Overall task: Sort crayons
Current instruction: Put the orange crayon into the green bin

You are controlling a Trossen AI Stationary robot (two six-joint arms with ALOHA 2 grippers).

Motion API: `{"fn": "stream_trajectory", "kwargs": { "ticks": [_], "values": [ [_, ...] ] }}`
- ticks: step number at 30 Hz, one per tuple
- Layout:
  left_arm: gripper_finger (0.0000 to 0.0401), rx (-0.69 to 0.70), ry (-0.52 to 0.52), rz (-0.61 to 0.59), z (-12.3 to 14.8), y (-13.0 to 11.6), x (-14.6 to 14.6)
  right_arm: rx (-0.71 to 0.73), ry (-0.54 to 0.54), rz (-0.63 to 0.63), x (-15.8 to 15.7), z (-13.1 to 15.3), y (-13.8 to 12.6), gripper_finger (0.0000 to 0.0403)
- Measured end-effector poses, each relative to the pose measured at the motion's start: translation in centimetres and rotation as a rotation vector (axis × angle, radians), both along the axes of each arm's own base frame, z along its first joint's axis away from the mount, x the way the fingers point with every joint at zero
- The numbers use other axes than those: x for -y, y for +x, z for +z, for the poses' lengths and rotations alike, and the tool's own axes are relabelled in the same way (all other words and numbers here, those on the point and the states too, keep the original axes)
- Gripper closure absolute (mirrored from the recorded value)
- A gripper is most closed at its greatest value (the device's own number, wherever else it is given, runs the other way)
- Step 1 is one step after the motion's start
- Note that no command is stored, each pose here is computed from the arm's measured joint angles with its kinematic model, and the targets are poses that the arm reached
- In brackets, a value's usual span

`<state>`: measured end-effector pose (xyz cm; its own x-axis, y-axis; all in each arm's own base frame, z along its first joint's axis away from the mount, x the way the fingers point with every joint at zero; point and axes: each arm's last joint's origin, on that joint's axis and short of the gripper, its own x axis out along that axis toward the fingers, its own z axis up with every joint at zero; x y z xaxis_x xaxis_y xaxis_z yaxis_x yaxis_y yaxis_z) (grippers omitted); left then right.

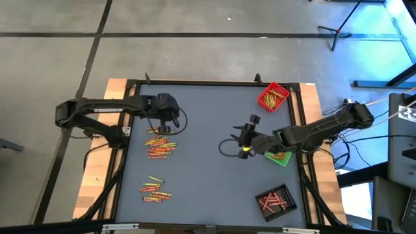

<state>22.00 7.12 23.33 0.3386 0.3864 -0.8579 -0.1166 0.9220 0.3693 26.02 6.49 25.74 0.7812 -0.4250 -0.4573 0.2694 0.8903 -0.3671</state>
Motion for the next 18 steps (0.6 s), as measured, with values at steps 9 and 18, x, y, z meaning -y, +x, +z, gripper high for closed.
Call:
{"fn": "stream_trajectory", "kwargs": {
  "ticks": [9, 18],
  "values": [
    [0.0396, 0.465, -0.086, -0.266, 3.5, 2.7, 3.9, 0.007, 0.013, 0.004, -0.7, -0.3, 0.1, 0.0254],
    [0.0396, 0.737, -0.039, -0.515, 1.9, 5.1, 7.0, 0.107, -0.015, 0.091, -1.0, -0.4, 2.4, 0.0253]
  ]
}}
